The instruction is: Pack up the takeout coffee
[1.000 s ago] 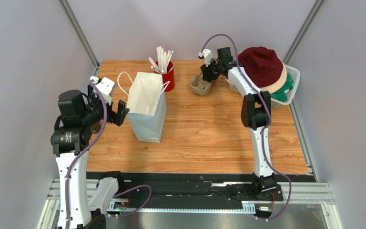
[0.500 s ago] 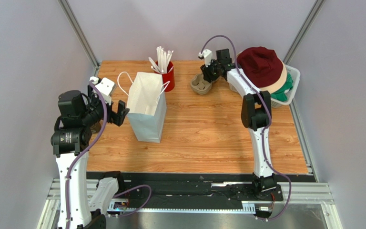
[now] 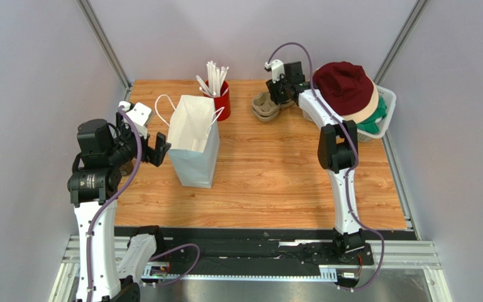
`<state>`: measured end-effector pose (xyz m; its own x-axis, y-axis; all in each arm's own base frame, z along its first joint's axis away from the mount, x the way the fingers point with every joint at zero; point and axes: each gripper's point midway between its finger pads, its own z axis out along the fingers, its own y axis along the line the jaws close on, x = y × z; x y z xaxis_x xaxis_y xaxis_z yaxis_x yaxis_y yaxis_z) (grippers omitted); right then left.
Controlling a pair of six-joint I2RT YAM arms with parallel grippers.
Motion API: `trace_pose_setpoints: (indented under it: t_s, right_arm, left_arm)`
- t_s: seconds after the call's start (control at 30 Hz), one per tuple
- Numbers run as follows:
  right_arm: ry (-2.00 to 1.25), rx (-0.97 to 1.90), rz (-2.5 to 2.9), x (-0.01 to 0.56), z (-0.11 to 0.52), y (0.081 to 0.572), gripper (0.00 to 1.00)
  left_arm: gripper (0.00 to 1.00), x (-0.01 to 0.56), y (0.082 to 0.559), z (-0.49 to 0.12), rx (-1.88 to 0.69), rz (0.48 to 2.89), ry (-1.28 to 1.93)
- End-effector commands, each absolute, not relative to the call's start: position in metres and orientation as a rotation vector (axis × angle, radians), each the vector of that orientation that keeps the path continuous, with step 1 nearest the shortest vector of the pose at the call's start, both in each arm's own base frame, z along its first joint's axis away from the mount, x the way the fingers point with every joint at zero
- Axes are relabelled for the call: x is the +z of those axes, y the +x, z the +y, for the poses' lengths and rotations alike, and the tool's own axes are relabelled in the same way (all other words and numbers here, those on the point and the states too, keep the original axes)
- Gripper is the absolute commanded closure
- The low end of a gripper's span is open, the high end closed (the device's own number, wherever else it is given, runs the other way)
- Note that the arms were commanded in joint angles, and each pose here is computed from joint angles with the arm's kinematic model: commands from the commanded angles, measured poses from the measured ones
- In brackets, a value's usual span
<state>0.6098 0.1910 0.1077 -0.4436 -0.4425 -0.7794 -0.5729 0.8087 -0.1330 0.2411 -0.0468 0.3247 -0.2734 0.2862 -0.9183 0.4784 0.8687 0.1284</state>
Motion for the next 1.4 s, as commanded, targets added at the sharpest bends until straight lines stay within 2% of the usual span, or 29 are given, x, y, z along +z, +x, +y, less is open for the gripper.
trace_pose_setpoints:
  t_s: [0.0,0.27,0.43,0.63,0.97,1.13,1.23,1.37]
  right_arm:
    - [-0.627,0.156,2.018,0.162,0.190,0.619,0.63]
    - [-0.600,0.221,2.053,0.147,0.196,0.618,0.61]
    - [-0.655,0.087,2.061,0.125,0.199,0.617,0.62]
    - [-0.592,0.225,2.079,0.132,0.204,0.615,0.63]
    - [-0.591,0.227,2.090,0.137,0.199,0.612,0.50]
    - [-0.588,0.233,2.076,0.141,0.199,0.612,0.48]
    - [-0.592,0.232,2.067,0.144,0.200,0.612,0.49]
    - [-0.608,0.246,2.076,0.139,0.201,0.610,0.61]
  left_arm:
    - [0.01,0.333,0.244,-0.048,-0.208,1.835,0.572]
    - [0.01,0.333,0.243,-0.048,-0.206,1.835,0.569]
    - [0.01,0.333,0.243,-0.048,-0.209,1.835,0.571]
    - [0.01,0.333,0.243,-0.048,-0.208,1.834,0.572]
    - [0.01,0.331,0.243,-0.048,-0.207,1.835,0.571]
    - [0.01,0.331,0.243,-0.048,-0.207,1.835,0.571]
    - [0.01,0.331,0.243,-0.048,-0.208,1.836,0.571]
    - [0.01,0.331,0.243,-0.047,-0.207,1.837,0.569]
